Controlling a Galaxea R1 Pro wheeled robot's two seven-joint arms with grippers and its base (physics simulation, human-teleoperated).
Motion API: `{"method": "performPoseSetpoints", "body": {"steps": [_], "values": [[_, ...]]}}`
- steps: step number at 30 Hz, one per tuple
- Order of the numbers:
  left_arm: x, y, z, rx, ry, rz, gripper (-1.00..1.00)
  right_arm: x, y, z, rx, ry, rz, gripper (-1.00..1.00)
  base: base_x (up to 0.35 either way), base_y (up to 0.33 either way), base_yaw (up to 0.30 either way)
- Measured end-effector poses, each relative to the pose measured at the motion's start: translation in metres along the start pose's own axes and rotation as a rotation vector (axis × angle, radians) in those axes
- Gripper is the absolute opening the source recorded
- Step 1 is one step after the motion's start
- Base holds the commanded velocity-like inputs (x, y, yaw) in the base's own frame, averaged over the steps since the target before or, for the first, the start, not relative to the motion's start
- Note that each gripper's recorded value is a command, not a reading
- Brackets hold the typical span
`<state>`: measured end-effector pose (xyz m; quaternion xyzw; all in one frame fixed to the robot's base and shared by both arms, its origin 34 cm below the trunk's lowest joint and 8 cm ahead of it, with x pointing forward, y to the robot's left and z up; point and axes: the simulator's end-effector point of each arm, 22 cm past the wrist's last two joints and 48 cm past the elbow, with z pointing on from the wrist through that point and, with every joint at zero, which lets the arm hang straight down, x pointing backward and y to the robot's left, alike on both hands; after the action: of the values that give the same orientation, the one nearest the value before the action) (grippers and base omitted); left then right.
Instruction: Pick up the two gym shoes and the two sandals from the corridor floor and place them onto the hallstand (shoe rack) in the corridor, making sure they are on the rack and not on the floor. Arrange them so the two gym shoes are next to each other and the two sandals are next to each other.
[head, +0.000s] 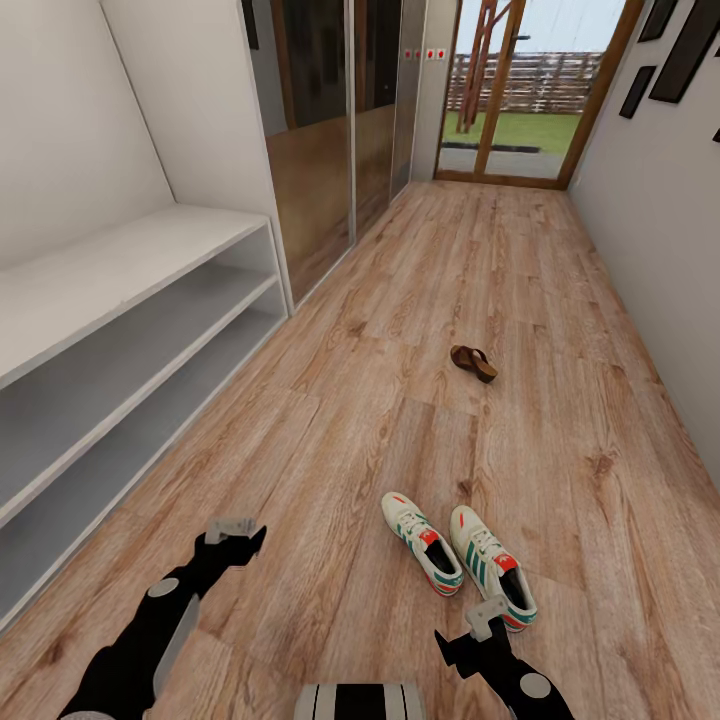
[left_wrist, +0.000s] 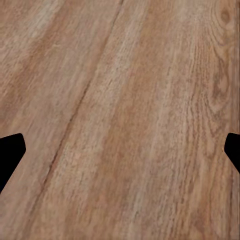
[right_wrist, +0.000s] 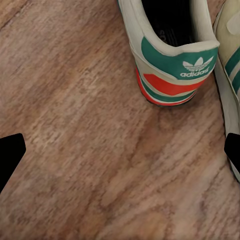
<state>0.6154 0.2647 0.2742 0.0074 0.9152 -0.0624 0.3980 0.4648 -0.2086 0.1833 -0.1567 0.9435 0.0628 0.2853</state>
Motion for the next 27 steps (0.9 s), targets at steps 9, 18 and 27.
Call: {"method": "performPoseSetpoints", "body": {"steps": [9, 18, 27], "values": [[-0.016, -0.009, -0.003, 0.044, -0.007, 0.000, 1.00, 0.000, 0.000, 0.000, 0.000, 0.000, 0.000, 1.00, 0.000, 0.000, 0.000], [0.010, -0.007, 0.002, 0.054, 0.043, -0.012, 1.00, 0.009, 0.002, 0.003, -0.005, 0.018, 0.004, 1.00, 0.000, 0.000, 0.000], [0.013, -0.007, 0.002, 0.055, 0.049, -0.014, 1.00, 0.009, 0.002, 0.003, -0.004, 0.018, 0.005, 1.00, 0.000, 0.000, 0.000]]}}
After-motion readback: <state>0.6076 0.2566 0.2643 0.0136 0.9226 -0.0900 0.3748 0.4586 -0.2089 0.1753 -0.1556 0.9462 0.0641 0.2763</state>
